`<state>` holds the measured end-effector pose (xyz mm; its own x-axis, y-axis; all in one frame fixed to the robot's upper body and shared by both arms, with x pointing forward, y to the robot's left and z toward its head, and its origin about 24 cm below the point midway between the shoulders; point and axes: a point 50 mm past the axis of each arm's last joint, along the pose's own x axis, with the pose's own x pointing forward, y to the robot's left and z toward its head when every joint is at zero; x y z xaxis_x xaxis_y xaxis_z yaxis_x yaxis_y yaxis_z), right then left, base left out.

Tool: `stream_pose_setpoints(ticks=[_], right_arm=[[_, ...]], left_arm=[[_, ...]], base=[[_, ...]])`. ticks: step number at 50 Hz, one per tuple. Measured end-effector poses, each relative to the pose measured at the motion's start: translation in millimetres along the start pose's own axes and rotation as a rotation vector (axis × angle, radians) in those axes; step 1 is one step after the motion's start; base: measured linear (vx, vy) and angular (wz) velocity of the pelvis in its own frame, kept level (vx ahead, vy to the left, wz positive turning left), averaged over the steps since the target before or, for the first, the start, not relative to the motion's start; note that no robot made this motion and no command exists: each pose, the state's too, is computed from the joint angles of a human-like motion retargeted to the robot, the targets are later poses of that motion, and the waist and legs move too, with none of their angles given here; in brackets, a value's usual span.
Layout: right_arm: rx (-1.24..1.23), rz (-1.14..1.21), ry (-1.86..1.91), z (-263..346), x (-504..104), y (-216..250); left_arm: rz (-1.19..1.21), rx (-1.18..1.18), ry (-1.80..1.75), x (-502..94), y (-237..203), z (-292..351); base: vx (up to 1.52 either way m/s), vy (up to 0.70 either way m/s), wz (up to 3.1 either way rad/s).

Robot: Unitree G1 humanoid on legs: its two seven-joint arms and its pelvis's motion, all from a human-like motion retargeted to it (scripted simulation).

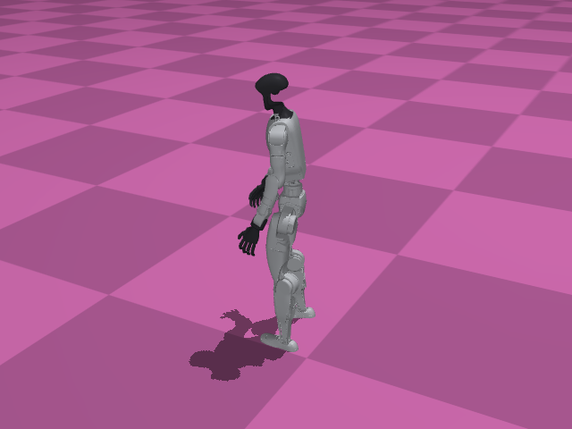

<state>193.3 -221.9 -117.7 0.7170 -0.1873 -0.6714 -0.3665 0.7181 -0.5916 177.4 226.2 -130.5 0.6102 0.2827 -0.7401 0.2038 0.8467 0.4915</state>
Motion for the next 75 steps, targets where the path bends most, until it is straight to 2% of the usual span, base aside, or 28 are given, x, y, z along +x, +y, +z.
stream_pose_setpoints(ticks=[10, 28, 45, 62, 75], right_arm=[[-0.047, -0.003, 0.02, -7.9, 0.7, -13.6], [0.046, -0.052, 0.06, -5.1, 5.1, -21.2], [0.016, -0.06, -0.084, 30.4, 9.4, -22.2], [-0.041, -0.018, 0.026, 3.3, 8.5, -24.5], [0.016, -0.049, 0.095, -10.6, 6.7, -28.9]], left_arm=[[-0.04, 0.018, 0.101, 0.1, -12.4, -7.4], [-0.082, -0.04, 0.268, -13.8, -13.1, -59.3], [-0.035, 0.011, 0.138, -6.7, -5.4, -33.7], [-0.068, 0.024, 0.02, -3.4, -15.9, -3.6], [-0.082, 0.056, 0.153, -7.2, -13.2, -33.7]], base=[[-0.04, -0.13, 1.75], [0.01, 0.07, 1.19], [0.05, 0.03, 1.14], [-0.03, -0.16, 1.0], [-0.03, -0.01, 1.21]])
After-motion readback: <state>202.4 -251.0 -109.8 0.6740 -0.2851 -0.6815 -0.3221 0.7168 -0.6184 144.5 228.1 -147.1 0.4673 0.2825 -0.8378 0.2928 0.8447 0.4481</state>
